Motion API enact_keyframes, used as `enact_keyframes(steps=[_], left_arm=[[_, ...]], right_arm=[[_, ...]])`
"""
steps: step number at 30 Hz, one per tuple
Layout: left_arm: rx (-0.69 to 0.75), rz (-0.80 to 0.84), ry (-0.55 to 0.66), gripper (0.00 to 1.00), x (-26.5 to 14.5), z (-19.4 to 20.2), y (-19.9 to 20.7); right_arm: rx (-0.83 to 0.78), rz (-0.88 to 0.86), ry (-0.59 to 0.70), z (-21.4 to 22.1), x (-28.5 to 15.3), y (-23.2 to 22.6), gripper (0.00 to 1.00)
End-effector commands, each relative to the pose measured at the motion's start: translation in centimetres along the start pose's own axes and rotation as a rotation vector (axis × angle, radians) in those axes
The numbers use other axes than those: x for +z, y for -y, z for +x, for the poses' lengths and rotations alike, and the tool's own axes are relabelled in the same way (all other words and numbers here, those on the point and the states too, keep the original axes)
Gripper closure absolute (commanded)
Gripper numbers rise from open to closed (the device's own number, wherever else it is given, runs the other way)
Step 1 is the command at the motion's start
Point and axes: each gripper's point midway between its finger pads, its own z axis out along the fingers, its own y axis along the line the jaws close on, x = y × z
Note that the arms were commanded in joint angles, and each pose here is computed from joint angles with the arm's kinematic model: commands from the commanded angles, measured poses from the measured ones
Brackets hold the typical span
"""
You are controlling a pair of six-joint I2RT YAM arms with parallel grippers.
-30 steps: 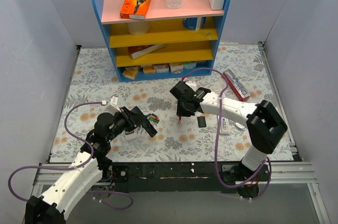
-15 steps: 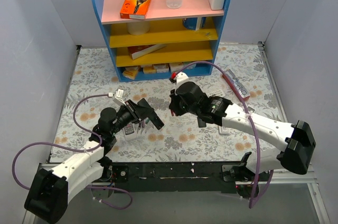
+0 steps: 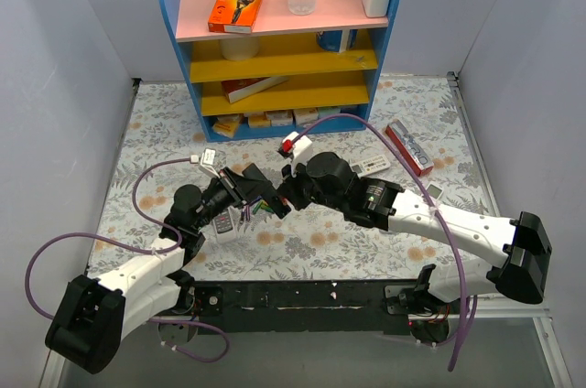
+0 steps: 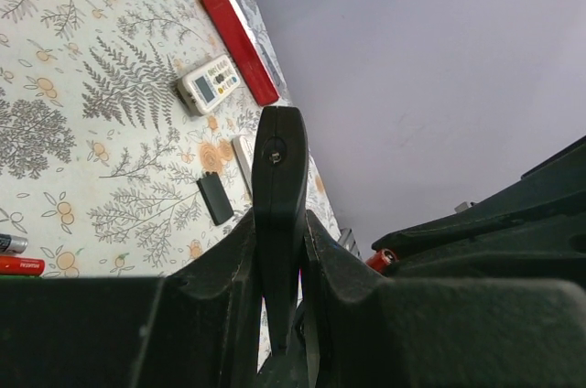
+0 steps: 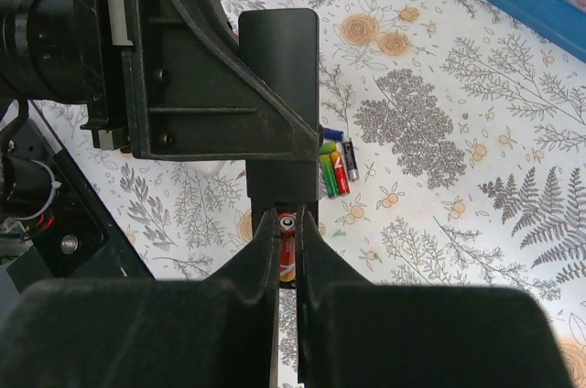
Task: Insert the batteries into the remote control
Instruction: Load the battery into the remote control.
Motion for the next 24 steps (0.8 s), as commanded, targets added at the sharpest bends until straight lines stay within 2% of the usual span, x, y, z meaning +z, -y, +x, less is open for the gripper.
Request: enact_keyframes(steps=[1,14,24], left_arm=[[0.022,0.098,0.030,1.00,0.4,-1.4,3.2],[0.004,0.136,0.044,1.00,0.6,-2.2,4.7],[0.022,0.160,0.046,1.00,0.6,-2.5,5.6]], right_arm=[[-0.028,-0.040,0.069,-1.4,0.3,-0.9,0.99],[-0.056,-0.069,0.043,-0.3,1.1,-1.6,0.99],[-0.073,-0.079,-0.029,1.4,1.3,-1.8,0.99]])
